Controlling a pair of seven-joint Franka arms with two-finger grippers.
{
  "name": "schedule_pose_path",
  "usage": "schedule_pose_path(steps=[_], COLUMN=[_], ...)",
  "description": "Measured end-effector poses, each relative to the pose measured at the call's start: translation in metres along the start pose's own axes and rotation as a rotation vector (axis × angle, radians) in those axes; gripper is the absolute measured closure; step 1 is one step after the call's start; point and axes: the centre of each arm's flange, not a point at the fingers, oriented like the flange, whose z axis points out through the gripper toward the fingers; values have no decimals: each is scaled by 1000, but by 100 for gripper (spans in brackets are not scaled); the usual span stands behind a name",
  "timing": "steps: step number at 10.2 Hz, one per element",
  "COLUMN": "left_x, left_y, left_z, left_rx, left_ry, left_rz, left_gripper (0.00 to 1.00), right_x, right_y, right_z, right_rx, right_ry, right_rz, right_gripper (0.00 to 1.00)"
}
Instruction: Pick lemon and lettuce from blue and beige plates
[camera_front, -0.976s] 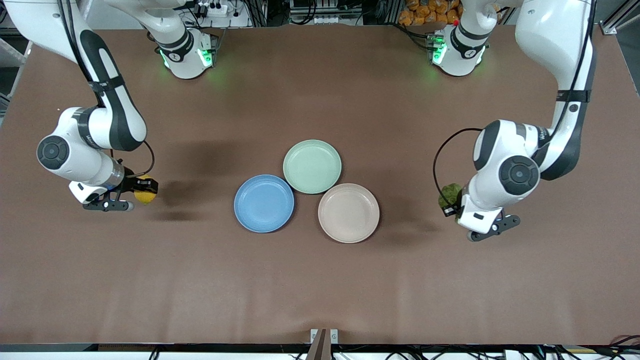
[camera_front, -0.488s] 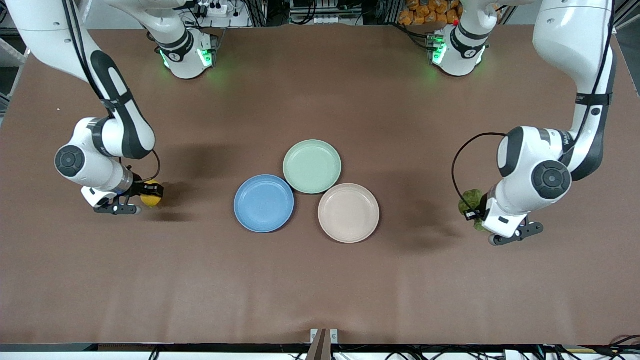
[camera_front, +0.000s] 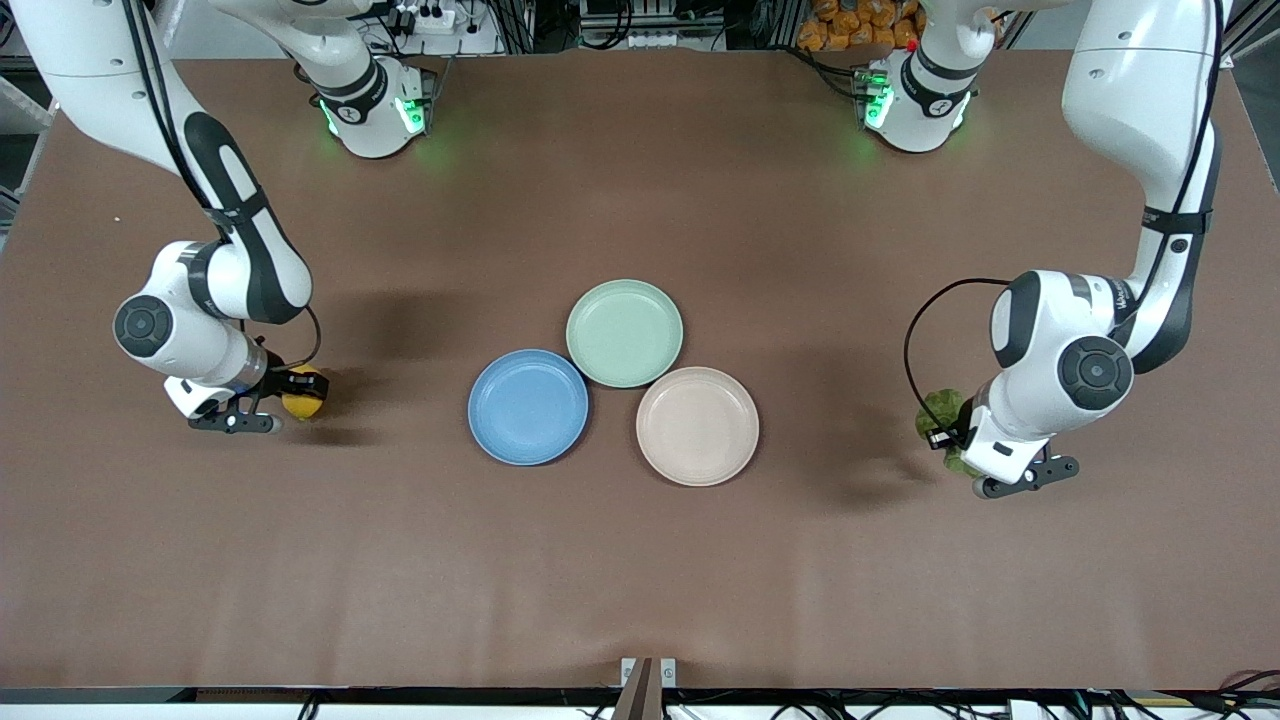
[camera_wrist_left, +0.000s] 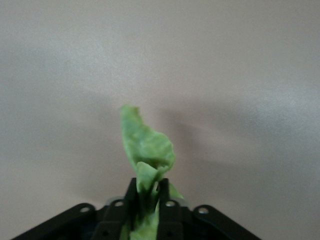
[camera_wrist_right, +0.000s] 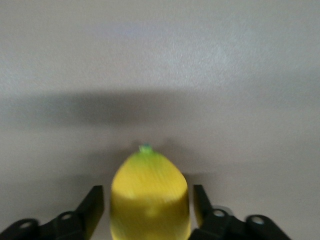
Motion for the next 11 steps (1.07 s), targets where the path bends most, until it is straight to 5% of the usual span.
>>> schedule_pose_path(steps=[1,4,6,8,11], left_x=[0,-11,-27,-46,-77], left_y=[1,-6,-20,-49,-83], left_z=[-1,-9,-25,-49,-61], left_rx=[-1,3,7,9,19], left_ry=[1,-2,-1,7,-4], left_rz=[1,-1,-11,-42,-78], left_gripper=[61,19,0,0,0], right_x=[5,21,23,12,-5], right_y=[1,6,6,1,-2], right_z=[-10,-72,-125,-177,-237], right_rx=[0,7,13,21,29], right_ry=[19,-5,-3,5,-56], right_rz=[2,10,8,-2,-9], right_gripper=[1,0,0,0,0])
